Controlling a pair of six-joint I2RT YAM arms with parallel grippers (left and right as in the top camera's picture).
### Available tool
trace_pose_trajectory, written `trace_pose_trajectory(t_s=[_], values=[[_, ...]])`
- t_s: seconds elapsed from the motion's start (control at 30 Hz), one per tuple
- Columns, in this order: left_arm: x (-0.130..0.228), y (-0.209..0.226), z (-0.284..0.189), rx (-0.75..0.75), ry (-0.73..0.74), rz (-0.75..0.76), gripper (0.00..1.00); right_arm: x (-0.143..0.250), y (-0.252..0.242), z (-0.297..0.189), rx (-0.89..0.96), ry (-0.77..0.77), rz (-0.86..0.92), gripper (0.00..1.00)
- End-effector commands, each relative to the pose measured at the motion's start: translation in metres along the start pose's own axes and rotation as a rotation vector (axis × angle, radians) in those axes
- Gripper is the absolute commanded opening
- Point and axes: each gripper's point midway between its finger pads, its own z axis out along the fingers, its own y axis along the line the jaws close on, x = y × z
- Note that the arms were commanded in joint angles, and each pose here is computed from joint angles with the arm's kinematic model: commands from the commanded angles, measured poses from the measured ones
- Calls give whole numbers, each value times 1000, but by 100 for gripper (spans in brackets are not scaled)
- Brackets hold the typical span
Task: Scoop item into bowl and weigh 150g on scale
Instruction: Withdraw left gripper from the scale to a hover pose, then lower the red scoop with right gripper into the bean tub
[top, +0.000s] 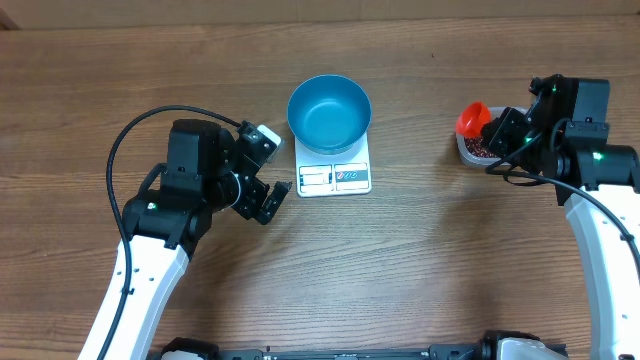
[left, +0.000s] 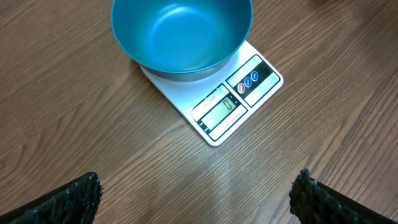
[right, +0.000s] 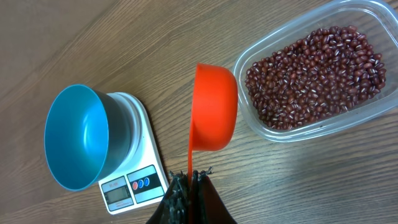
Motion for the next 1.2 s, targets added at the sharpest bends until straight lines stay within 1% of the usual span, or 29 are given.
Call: trace_pose_trajectory(t_s=[0.0,0.4,0.6,0.87,1.17], values=[[-3,4,-1,-11,-2,13,100,-13,7,-15,-12,-56,-21,4],[-3,6,-1,-26,2,14,100,-13,7,-15,-12,-56,-21,4],[-10,9,-2,-38,-28,22,100,-13,7,-15,-12,-56,-21,4],[-10,9,-2,-37,-29,-25,100,-13,7,-15,-12,-56,-21,4],[-7,8,-2,-33,-18,-29,100,-13,7,-15,-12,-55,-16,3]])
